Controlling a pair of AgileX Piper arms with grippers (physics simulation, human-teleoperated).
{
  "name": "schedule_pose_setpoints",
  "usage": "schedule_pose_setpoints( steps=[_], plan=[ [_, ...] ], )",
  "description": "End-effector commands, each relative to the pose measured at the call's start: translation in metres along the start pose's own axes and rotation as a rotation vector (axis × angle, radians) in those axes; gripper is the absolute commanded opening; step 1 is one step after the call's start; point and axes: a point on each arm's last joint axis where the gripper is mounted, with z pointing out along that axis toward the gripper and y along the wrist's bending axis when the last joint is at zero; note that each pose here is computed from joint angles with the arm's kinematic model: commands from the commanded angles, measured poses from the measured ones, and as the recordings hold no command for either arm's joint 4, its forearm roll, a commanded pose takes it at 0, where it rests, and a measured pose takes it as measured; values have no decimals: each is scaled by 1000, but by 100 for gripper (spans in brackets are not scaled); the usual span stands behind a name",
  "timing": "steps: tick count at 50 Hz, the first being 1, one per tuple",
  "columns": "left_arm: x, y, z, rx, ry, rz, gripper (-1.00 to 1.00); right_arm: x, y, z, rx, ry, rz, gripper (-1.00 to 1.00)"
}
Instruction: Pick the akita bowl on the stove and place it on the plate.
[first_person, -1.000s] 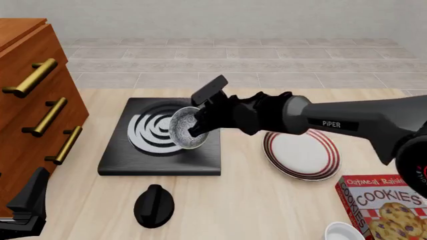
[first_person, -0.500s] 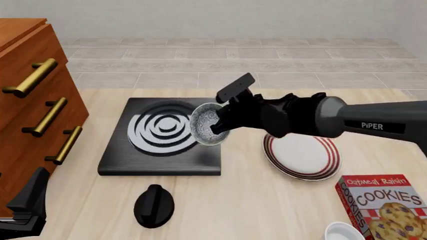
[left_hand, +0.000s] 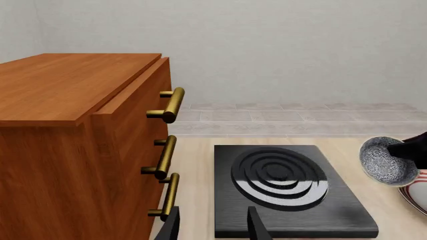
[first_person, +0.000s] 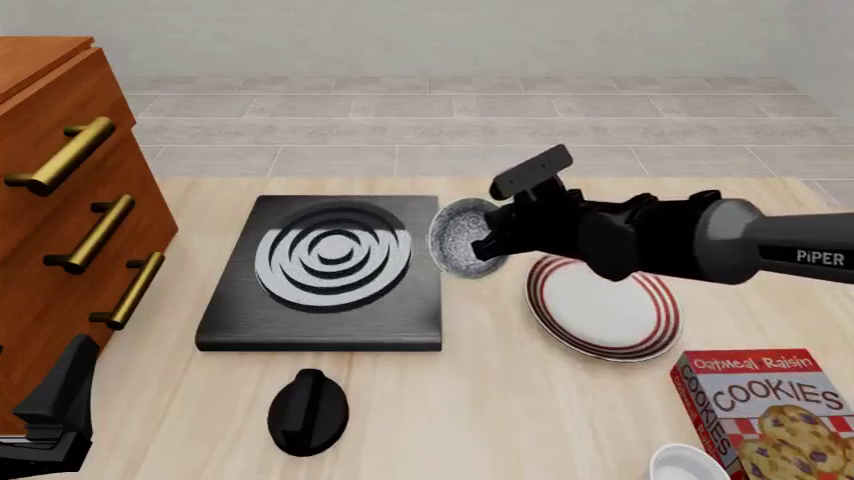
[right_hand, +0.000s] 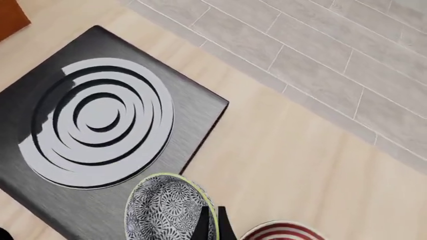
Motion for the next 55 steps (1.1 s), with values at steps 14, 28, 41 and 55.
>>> schedule_pose_setpoints(
  steps=[14,28,41,55],
  plan=[
    [0,0,0,0,0,0,100,12,-47,-12,116,-5,90,-100],
    [0,0,0,0,0,0,100,25,-71,-15,177,3,146,-100],
    [0,0,0,0,0,0,100,49,-87,-22,231,14,207,-100],
    [0,0,0,0,0,0,100,63,-108,-37,303,-2,251,-100]
  ],
)
